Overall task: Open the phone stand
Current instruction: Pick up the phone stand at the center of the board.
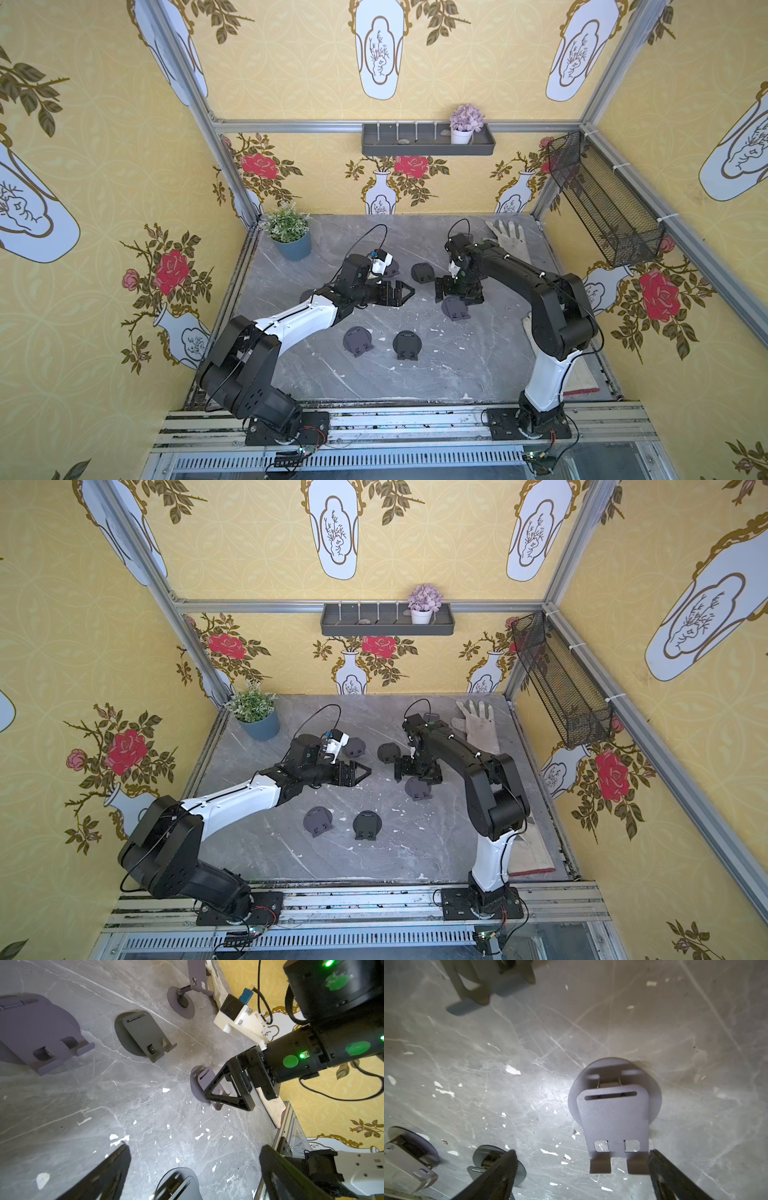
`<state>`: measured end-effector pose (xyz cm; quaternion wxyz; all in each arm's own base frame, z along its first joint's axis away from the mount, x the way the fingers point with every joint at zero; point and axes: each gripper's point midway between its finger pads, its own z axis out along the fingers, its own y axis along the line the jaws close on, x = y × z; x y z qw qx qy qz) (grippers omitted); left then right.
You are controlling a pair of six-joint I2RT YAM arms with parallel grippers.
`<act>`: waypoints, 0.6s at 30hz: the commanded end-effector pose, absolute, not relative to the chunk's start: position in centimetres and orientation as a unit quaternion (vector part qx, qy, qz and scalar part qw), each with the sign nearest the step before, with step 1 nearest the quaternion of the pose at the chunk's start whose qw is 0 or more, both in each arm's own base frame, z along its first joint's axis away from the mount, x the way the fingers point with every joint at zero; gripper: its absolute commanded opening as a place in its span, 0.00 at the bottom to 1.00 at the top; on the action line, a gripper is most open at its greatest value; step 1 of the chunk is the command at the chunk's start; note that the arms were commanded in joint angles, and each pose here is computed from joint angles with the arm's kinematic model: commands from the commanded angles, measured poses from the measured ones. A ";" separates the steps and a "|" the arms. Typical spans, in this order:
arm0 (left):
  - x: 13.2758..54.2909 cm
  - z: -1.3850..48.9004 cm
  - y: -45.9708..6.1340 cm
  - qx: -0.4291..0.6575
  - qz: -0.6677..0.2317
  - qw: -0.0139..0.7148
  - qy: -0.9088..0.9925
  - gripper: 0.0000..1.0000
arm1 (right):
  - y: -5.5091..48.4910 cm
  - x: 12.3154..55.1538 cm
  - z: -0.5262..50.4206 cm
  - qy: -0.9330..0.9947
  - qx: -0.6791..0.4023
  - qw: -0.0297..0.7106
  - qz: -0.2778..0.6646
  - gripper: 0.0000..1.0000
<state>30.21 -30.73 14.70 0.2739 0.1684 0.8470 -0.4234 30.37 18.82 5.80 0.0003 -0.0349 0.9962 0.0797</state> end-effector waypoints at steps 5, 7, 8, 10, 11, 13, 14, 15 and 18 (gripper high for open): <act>29.4 15.0 -31.4 0.171 -0.430 0.277 0.842 0.99 | 18.1 29.3 4.4 0.998 -0.032 -0.012 0.051 0.99; 29.3 15.0 -31.5 0.172 -0.430 0.277 0.842 0.99 | 18.1 29.0 4.1 0.998 -0.033 -0.019 0.044 0.96; 29.3 15.0 -31.5 0.171 -0.431 0.277 0.842 0.99 | 18.1 28.9 3.9 0.998 -0.032 -0.023 0.041 0.95; 29.2 15.1 -31.5 0.170 -0.432 0.277 0.841 0.99 | 17.9 28.7 3.7 0.999 -0.031 -0.027 0.031 0.94; 29.2 15.2 -31.5 0.169 -0.433 0.279 0.840 0.99 | 17.8 28.6 3.6 0.999 -0.032 -0.029 0.026 0.92; 29.2 15.3 -31.5 0.166 -0.436 0.280 0.839 0.99 | 17.4 28.4 3.3 0.999 -0.029 -0.033 0.013 0.91; 29.2 15.3 -31.5 0.166 -0.437 0.280 0.839 0.99 | 17.1 28.4 3.2 0.999 -0.029 -0.034 0.005 0.91; 29.2 15.4 -31.5 0.165 -0.439 0.279 0.838 0.99 | 16.8 28.3 3.2 0.999 -0.028 -0.035 -0.004 0.92; 29.2 15.5 -31.6 0.164 -0.442 0.280 0.836 0.99 | 16.2 28.3 3.1 0.999 -0.028 -0.034 -0.019 0.93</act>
